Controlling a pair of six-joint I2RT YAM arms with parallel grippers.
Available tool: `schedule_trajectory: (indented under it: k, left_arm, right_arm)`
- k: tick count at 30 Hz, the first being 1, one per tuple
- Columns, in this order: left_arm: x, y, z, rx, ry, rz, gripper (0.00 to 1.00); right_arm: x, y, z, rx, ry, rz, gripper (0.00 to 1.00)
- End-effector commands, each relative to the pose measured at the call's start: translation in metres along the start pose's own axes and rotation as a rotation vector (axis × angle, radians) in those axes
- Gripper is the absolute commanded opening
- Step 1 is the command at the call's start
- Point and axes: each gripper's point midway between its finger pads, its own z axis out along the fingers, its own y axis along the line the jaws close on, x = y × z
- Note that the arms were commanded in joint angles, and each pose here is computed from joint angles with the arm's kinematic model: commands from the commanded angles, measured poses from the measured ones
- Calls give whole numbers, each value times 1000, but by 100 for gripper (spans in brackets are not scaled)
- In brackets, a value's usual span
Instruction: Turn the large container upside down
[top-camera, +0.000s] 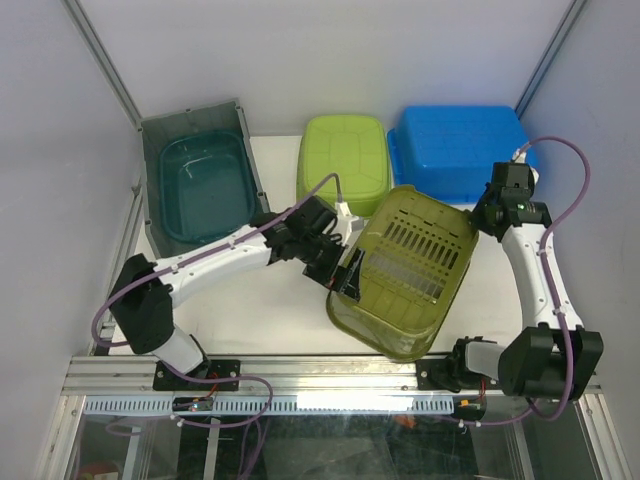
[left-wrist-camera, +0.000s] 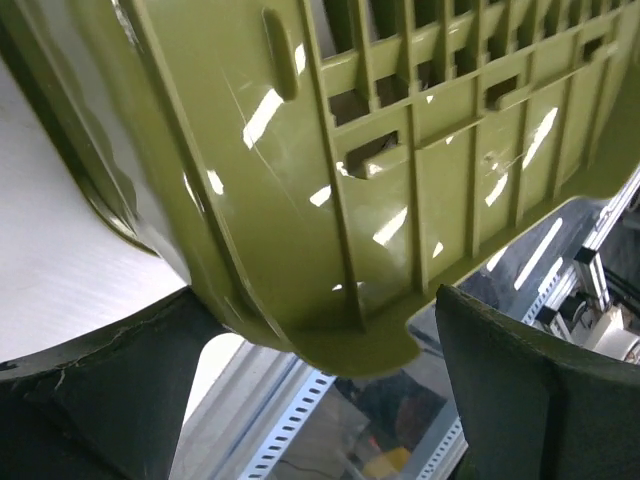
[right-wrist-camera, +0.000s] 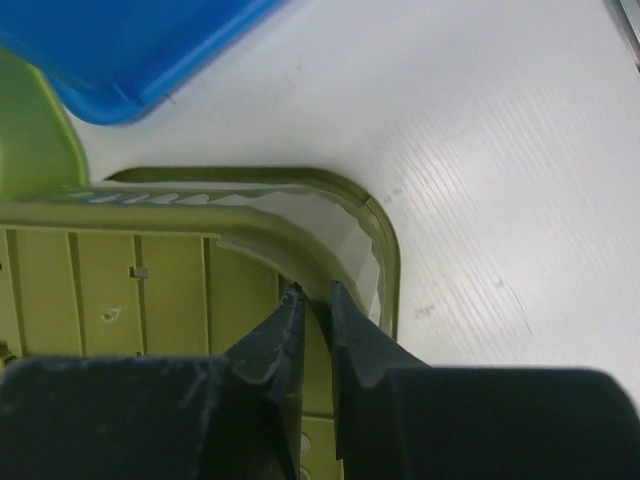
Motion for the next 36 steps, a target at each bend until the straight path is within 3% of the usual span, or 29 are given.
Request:
schedule_trajectory:
  k: [1, 4, 10, 13, 23, 32, 36]
  left_arm:
    - [-28, -75, 23, 240, -53, 126, 97]
    - [-38, -92, 19, 263, -72, 148, 98]
    - [-61, -108, -26, 248, -208, 200, 99]
    - [-69, -102, -35, 219, -236, 184, 99]
    - [-91, -66, 2, 116, -247, 31, 99]
    - [-104, -66, 49, 178, -224, 17, 99]
    - [-125, -91, 70, 255, -223, 66, 99]
  right_arm:
    - [-35, 68, -23, -336, -69, 19, 14]
    - [-37, 75, -28, -364, -42, 1, 24]
    - [-36, 41, -60, -254, -83, -19, 72]
    - [-22, 26, -75, -225, -72, -25, 81]
    - [28, 3, -95, -204, 5, 33, 84]
    - [22, 9, -113, -264, -40, 71, 84]
    - [23, 9, -119, -270, -35, 70, 84]
